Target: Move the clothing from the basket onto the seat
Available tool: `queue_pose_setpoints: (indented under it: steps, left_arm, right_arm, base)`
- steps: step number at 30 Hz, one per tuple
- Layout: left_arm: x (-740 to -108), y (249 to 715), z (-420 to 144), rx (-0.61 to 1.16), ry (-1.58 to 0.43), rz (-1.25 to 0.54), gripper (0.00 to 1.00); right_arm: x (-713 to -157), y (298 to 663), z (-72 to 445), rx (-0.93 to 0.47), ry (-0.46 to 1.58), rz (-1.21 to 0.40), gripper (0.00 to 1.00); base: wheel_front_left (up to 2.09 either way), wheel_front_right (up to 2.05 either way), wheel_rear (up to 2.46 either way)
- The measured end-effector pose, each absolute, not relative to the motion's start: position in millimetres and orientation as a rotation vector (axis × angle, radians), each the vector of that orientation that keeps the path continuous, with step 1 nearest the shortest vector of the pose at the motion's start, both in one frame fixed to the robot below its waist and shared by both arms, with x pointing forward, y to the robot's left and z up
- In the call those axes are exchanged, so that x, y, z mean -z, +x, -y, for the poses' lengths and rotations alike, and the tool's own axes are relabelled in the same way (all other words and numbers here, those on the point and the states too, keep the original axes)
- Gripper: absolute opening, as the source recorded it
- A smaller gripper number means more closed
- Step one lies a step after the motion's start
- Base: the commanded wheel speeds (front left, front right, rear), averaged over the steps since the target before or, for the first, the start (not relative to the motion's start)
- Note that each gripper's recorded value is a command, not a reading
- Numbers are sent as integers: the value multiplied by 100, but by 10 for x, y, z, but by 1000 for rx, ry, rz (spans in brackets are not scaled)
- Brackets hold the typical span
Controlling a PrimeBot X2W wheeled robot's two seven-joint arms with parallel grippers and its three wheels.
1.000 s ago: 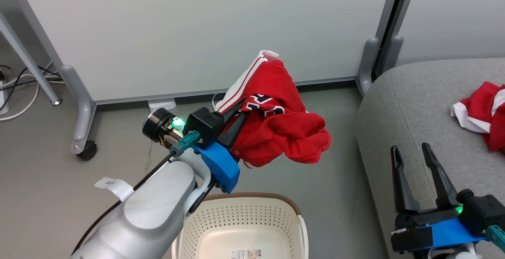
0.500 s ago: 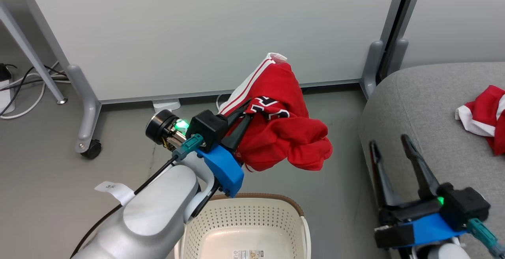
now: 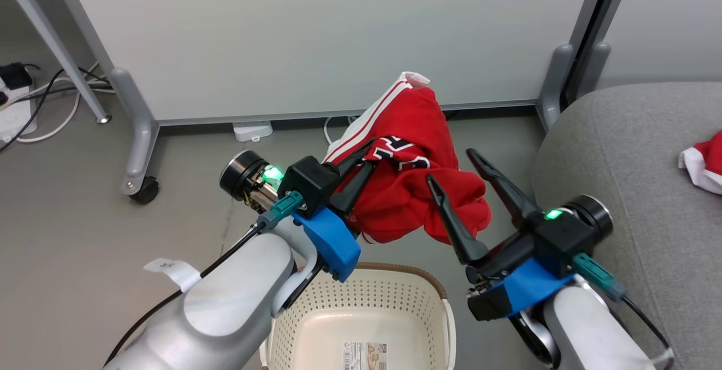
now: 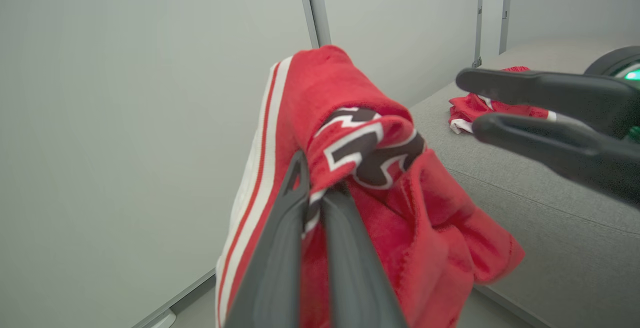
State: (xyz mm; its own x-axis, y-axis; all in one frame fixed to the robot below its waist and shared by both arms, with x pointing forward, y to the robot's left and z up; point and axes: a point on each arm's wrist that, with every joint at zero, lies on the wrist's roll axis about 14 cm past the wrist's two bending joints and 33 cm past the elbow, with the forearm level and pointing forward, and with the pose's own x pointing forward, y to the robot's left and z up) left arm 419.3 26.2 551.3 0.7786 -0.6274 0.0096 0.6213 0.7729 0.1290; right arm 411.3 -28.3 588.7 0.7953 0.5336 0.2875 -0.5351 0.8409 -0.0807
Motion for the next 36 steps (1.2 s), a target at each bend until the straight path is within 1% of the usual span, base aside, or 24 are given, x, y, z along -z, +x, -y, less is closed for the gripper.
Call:
queue_pose_setpoints:
  steps: [6, 13, 14, 15, 36]
  left_arm:
    - [-5507, 4230, -272, 677, 121, 56, 0]
    - [-5503, 4241, -248, 686, 118, 60, 0]
    - [-5504, 4238, -240, 688, 116, 62, 0]
    - [-5505, 4235, -234, 691, 115, 63, 0]
    - [-5481, 4223, -214, 701, 117, 60, 0]
  right_arm:
    - [-5653, 4274, 40, -656, -62, 234, 100]
    - [-5328, 4379, -72, -693, -116, 133, 100]
    - [-5296, 4384, -81, -694, -110, 121, 83]
    - [-5262, 4388, -86, -693, -100, 107, 0]
    - [-5342, 4369, -145, -706, -44, 112, 0]
  base:
    - [0, 0, 0]
    - [0, 0, 0]
    - [0, 0, 0]
    - [0, 0, 0]
    - [0, 0, 0]
